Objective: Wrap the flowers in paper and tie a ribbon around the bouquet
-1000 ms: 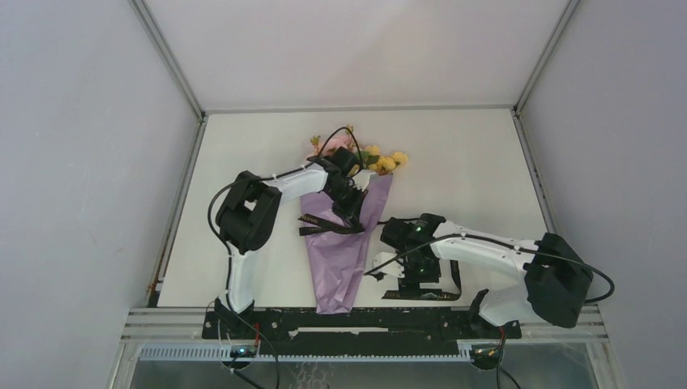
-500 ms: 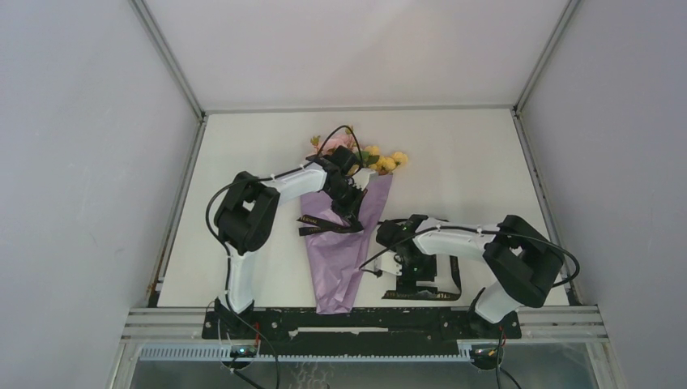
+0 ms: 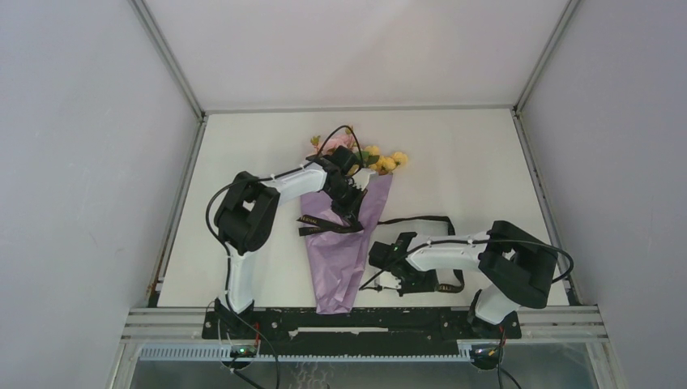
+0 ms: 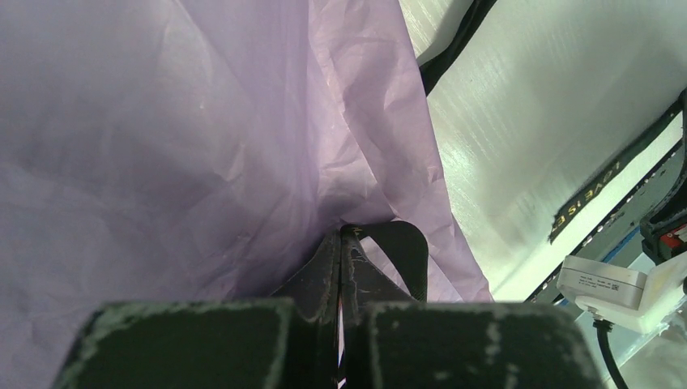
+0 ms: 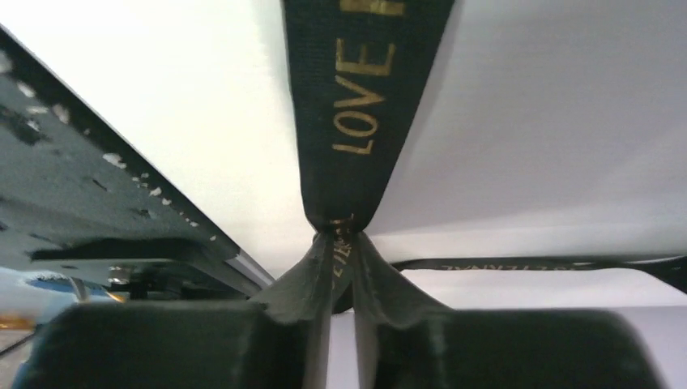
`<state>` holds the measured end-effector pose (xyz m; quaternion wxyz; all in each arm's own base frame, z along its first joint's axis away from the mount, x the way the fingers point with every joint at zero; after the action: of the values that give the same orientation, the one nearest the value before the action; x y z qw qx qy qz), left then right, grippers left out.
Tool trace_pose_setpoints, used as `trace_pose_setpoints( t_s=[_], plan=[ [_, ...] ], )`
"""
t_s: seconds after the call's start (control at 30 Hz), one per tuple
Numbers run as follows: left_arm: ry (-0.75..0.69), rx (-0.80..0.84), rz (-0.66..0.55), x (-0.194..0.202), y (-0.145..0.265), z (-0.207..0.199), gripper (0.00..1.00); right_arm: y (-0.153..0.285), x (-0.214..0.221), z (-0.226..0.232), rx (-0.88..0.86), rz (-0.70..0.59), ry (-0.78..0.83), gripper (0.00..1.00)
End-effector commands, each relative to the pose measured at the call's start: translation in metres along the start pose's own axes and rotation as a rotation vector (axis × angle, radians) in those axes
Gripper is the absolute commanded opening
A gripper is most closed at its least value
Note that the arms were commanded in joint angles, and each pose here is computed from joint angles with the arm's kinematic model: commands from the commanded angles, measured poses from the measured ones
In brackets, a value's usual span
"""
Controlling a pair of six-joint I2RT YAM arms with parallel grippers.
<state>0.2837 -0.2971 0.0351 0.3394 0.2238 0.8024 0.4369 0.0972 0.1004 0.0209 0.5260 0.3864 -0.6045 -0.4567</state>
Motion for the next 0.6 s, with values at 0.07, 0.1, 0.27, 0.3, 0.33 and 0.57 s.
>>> trace_pose_setpoints(
  t_s=[0.07,0.1,0.27,0.3,0.33,0.57],
  plan=[
    [-0.047,-0.013,-0.049,-0.01,0.019,-0.004,0.0,0.013,-0.023,0.011,-0.053,-0.132,-0.023,0.0],
    [-0.051,-0.014,-0.05,-0.011,0.02,-0.004,0.0,0.021,-0.025,0.008,-0.055,-0.167,-0.045,0.0],
    [-0.072,-0.036,-0.058,-0.014,0.024,-0.003,0.0,0.114,-0.048,-0.03,-0.033,-0.609,-0.257,0.0],
    [-0.074,-0.036,-0.06,-0.015,0.025,-0.003,0.0,0.142,-0.053,-0.038,-0.045,-0.755,-0.299,0.0],
    [-0.074,-0.036,-0.061,-0.015,0.025,-0.003,0.0,0.173,-0.06,-0.044,-0.063,-0.929,-0.327,0.0],
    [-0.09,-0.033,-0.062,-0.017,0.024,-0.002,0.0,0.342,-0.087,-0.04,-0.217,-1.768,-0.182,0.0]
  ],
)
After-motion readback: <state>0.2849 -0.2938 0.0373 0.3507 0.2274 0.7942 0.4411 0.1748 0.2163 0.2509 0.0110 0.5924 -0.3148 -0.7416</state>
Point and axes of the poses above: each gripper's point midway between its finger pads, its own y axis back along the fingers, its own z axis along the line the jaws close on, x = y × z, the point moved 1 cm from there along y, back along the fingers, and after that the axes turned 8 degrees about -y, right-handed, at the moved point
